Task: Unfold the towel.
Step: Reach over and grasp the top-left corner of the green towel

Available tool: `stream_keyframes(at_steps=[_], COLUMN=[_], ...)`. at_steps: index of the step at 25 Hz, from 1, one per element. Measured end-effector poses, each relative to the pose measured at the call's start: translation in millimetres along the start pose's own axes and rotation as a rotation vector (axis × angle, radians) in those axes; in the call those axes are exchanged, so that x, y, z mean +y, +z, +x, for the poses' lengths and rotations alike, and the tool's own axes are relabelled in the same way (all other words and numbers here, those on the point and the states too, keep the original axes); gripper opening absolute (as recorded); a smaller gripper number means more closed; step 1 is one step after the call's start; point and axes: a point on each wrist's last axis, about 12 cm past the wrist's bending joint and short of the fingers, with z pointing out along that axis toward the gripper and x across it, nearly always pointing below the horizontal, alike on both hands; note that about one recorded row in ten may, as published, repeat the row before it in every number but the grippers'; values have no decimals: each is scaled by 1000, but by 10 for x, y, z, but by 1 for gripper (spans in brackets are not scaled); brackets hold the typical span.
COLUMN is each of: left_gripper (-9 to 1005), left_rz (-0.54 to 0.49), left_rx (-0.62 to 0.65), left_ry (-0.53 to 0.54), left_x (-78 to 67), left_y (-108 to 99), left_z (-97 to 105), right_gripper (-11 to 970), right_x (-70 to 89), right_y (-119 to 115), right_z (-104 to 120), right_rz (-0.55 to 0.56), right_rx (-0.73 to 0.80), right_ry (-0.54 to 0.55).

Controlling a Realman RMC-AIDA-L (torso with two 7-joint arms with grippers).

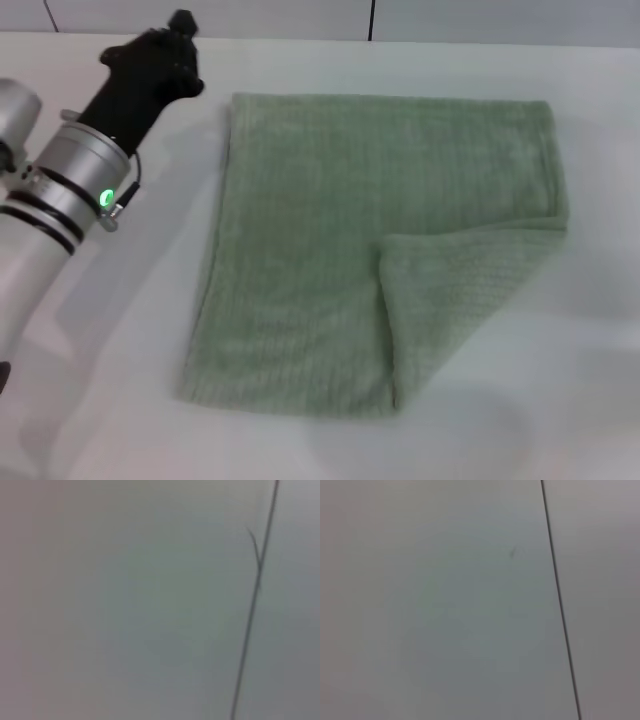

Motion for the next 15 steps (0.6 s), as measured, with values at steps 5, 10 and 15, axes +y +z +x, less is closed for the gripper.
stream_keyframes(at_steps=[5,10,15], left_gripper=[16,-2,-2], left_rz=[23,16,11], left_rx=[53,89,134], left_ry=[-13,-19,-13], left_x=[-40,-55,-83], left_y=[83,146,243], left_z=[29,51,70], right_gripper=[815,815,816], right_x=[22,39,92], right_y=[35,53,80], right_z=[-1,-5,-1], right_rz=[-6,-12,-34], right_rx=[7,8,18], right_ry=[1,2,1])
